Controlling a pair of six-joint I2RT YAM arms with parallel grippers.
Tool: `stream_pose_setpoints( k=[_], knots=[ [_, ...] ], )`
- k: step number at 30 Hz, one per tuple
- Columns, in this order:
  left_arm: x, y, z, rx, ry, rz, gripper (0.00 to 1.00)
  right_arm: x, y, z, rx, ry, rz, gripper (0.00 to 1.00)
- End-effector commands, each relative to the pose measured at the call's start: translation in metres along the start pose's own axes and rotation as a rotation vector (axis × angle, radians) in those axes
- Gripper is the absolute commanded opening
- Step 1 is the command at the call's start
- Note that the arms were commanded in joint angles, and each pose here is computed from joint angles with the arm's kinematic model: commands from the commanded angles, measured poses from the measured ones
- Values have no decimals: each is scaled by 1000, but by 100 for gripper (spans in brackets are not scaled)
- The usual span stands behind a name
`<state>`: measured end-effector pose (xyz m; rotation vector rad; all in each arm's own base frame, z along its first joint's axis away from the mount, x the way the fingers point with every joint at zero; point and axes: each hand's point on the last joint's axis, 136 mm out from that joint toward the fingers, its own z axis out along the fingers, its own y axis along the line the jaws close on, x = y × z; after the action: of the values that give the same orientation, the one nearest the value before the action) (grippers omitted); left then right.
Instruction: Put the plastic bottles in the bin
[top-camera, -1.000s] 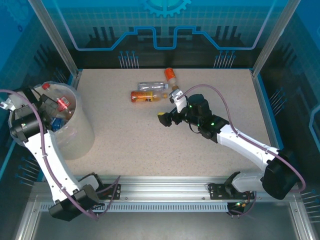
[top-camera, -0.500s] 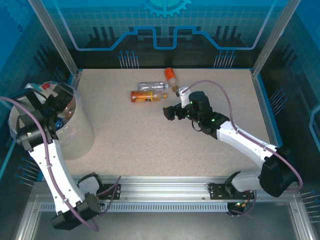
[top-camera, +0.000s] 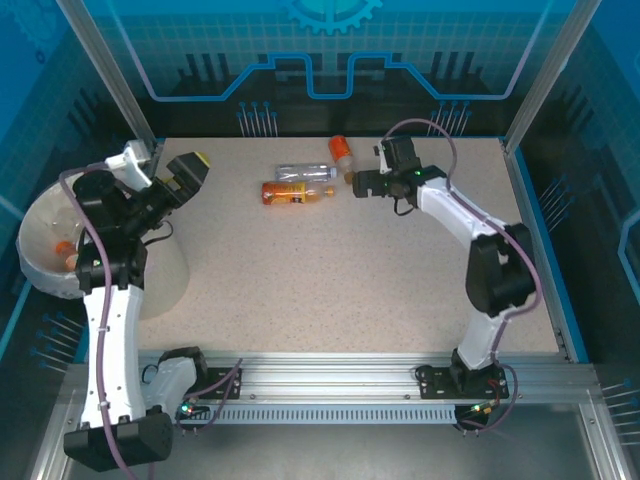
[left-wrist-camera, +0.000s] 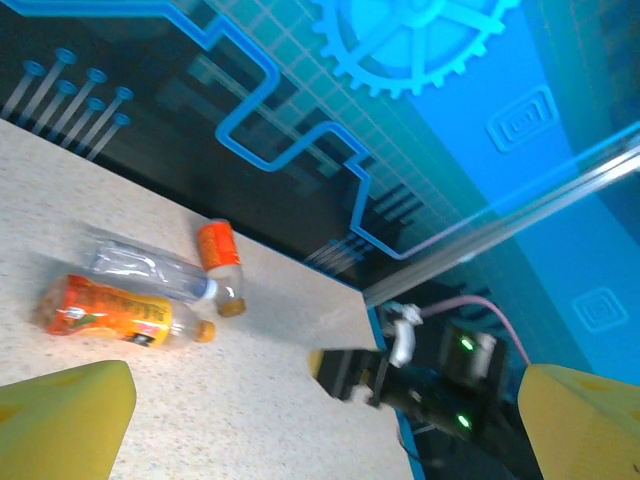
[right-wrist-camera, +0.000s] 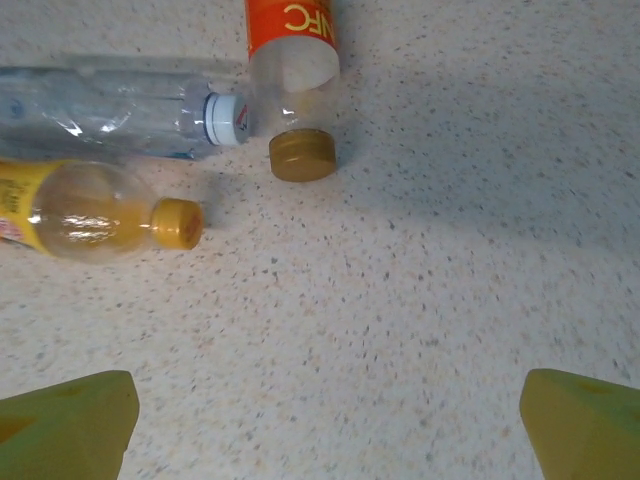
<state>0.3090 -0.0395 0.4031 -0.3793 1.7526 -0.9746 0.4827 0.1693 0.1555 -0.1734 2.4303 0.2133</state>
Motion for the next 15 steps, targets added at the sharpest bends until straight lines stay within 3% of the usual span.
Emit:
stream_pose_setpoints(
  k=[1,6,9,15],
  knots=[
    [3,-17,7,94,6,7,99,4,-4,28,25,122,-103,95],
    [13,-14,11,98,33,11,99,-3,11,76,-36,207,-123,90],
    [18,-7,11,81,33,44,99,0,6,106,7,260,-115,84],
    [28,6,15,45,68,29,99,0,7,136,9,280,-125,77]
  ],
)
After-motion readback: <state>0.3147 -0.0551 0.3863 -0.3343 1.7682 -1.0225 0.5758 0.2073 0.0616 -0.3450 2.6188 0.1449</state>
